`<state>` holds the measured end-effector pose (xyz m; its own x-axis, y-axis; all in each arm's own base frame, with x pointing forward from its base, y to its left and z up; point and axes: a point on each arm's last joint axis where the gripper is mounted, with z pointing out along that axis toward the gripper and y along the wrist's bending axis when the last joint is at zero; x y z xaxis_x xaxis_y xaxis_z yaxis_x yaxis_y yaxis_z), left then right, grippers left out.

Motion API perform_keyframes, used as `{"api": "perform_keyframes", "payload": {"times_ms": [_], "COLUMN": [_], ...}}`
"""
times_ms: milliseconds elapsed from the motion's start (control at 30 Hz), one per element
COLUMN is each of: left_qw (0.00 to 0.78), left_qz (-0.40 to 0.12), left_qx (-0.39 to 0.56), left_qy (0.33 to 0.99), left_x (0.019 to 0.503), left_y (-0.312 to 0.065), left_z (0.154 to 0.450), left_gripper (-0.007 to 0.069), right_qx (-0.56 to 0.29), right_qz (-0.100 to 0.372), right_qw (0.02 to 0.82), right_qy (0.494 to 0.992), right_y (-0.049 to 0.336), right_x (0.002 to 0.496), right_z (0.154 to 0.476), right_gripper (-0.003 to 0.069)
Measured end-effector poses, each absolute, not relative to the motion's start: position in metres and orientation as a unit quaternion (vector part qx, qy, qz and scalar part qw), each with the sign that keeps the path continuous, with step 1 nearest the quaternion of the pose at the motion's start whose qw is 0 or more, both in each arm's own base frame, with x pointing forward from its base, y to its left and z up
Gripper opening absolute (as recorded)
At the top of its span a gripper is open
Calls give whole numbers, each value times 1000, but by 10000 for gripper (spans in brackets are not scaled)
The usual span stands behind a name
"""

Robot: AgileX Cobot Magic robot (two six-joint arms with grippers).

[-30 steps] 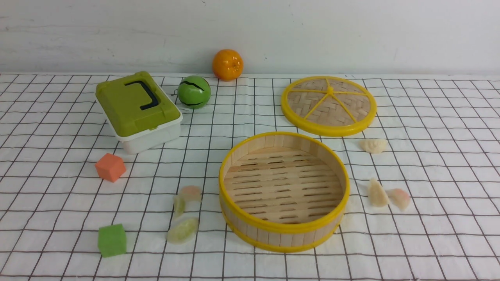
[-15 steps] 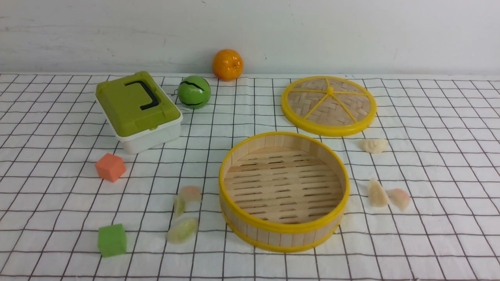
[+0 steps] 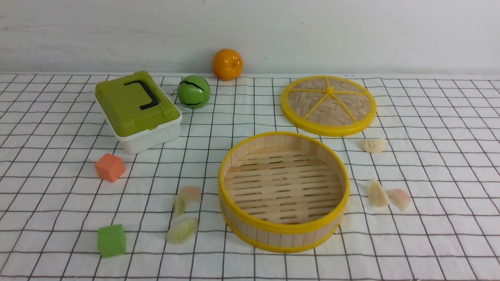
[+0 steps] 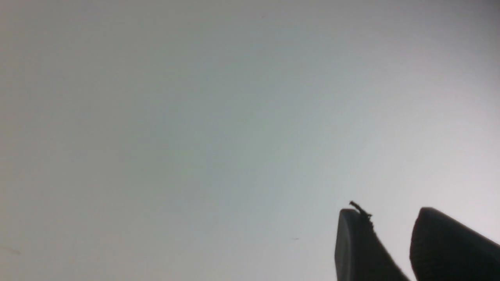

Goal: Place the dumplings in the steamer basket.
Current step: Use the left arm to grab a dumpling

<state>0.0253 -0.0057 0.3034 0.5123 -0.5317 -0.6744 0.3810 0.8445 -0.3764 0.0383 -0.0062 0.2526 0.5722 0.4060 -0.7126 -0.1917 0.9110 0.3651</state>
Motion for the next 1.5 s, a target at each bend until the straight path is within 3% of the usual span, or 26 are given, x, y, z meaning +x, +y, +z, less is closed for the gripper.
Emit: {"api": "perform_keyframes", "payload": {"times_ms": [200, 267, 367, 467, 500, 533, 600, 633, 667, 733, 933, 1033, 1100, 1200, 1300, 1400, 1433, 1500], "left_qw": [811, 790, 759, 698, 699, 671, 646, 643, 625, 605, 571, 566, 558, 531, 441, 351, 292, 251], "left_qz": [-233, -222, -225, -261, -260, -259, -246, -249, -225, -205, -186, -174, -124, -70, 21, 26, 1, -34], "left_qx": [-128, -134, -149, -201, -199, -208, -200, -206, -182, -161, -109, -96, -95, -106, -82, -41, -7, 18], "left_qy": [521, 555, 592, 636, 636, 663, 694, 695, 725, 752, 792, 800, 815, 838, 893, 935, 956, 967], "left_x": [51, 73, 104, 146, 148, 163, 177, 178, 188, 198, 217, 223, 235, 246, 258, 261, 262, 262], "left_y": [-3, -3, -4, -5, -5, -6, -9, -8, -13, -21, -56, -65, -69, -67, -65, -73, -83, -94], "left_z": [353, 359, 357, 340, 341, 334, 331, 331, 329, 326, 323, 324, 325, 323, 316, 303, 292, 282], "left_gripper": [-5, -13, -13, -13, -13, -13, -13, -13, -13, -13, -13, -13, -13, -13, -13, -13, -13, -13], "right_qx": [125, 127, 114, 82, 82, 65, 60, 60, 61, 71, 78, 50, 5, -31, -94, -122, -137, -148], "right_qz": [176, 173, 151, 93, 93, 65, 51, 50, 46, 43, 76, 79, 101, 126, 159, 174, 179, 183], "right_qw": [876, 865, 841, 783, 783, 736, 677, 672, 623, 573, 434, 385, 327, 303, 295, 292, 287, 280], "right_qy": [432, 453, 507, 610, 610, 671, 732, 736, 779, 815, 894, 918, 939, 944, 938, 933, 931, 931], "right_y": [-6, -5, -3, -1, -1, -1, -1, -1, -1, 0, 5, 9, 17, 26, 45, 56, 62, 66], "right_x": [36, 39, 47, 66, 68, 79, 89, 90, 99, 112, 150, 159, 171, 179, 192, 199, 201, 203], "right_z": [278, 291, 305, 314, 314, 313, 308, 310, 306, 300, 275, 268, 260, 258, 257, 253, 250, 246], "right_gripper": [77, 53, 8, -6, -6, -6, -6, -6, -6, -6, -6, -6, -6, -6, -6, -6, -6, -6]}}
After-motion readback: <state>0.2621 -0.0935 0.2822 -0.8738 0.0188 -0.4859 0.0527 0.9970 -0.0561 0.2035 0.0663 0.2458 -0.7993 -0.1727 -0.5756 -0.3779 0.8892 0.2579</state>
